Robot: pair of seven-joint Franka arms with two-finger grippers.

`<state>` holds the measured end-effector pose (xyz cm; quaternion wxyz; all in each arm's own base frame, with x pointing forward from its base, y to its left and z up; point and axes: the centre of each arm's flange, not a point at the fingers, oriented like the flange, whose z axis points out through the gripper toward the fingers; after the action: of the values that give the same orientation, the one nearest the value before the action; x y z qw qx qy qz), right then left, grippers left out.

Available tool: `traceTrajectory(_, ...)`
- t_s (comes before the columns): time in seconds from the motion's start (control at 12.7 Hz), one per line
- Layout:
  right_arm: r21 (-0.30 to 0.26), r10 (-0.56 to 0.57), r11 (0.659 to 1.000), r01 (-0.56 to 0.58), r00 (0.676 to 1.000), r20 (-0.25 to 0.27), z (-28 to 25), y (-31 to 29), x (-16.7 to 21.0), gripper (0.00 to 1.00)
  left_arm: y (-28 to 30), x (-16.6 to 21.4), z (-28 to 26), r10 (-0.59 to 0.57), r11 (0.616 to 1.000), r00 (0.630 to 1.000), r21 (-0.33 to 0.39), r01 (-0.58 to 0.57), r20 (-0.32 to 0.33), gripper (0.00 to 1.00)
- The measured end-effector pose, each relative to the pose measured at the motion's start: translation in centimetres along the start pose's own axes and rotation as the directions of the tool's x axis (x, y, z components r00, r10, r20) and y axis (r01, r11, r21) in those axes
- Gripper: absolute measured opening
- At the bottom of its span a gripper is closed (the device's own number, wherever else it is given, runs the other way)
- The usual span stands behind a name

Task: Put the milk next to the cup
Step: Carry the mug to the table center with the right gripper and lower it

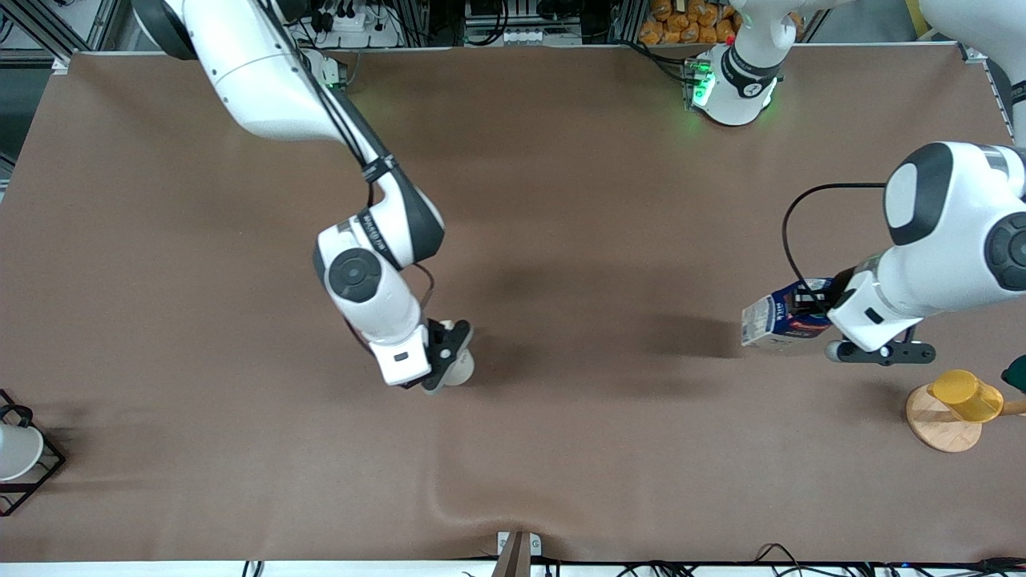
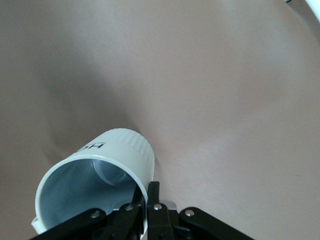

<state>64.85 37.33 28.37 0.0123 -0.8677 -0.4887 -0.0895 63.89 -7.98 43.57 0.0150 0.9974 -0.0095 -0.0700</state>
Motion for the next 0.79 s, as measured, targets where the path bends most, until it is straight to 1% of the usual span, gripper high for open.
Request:
traceTrajectory(0.16, 0.01, 0.013, 1.0, -0.013, 1.0, 0.006, 1.1, -2.7, 1.3, 0.04, 1.8, -0.3, -0.2, -0.019, 1.0, 1.0, -0.022, 0.019, 0.002, 0.4)
traceTrajectory(0.32, 0.018, 0.025, 1.0, -0.025, 1.0, 0.014, 2.3, -4.9, 2.2, 0.04, 3.6, -0.9, -0.6, -0.03, 0.999, 0.999, -0.025, 0.031, 0.01, 0.4)
traceTrajectory(0.47, 0.015, 0.054, 0.998, -0.054, 0.998, 0.013, 2.4, -5.6, 2.7, 0.04, 5.2, -1.4, -0.8, -0.031, 0.999, 0.999, -0.029, 0.032, 0.013, 0.4)
traceTrajectory(0.55, 0.016, 0.071, 0.997, -0.071, 0.997, 0.014, 2.5, -5.7, 2.7, 0.1, 6.1, -1.6, -0.8, -0.044, 0.998, 0.999, -0.032, 0.045, 0.015, 0.4)
traceTrajectory(0.63, 0.015, 0.084, 0.996, -0.084, 0.996, 0.015, 2.6, -5.8, 2.8, 0.19, 7.1, -1.8, -0.8, -0.057, 0.998, 0.998, -0.035, 0.058, 0.016, 0.4)
traceTrajectory(0.79, 0.001, 0.097, 0.995, -0.097, 0.995, 0.011, 2.2, -5.7, 3.0, 0.42, 9.0, -2.3, -0.9, -0.068, 0.997, 0.998, -0.04, 0.069, 0.018, 0.4)
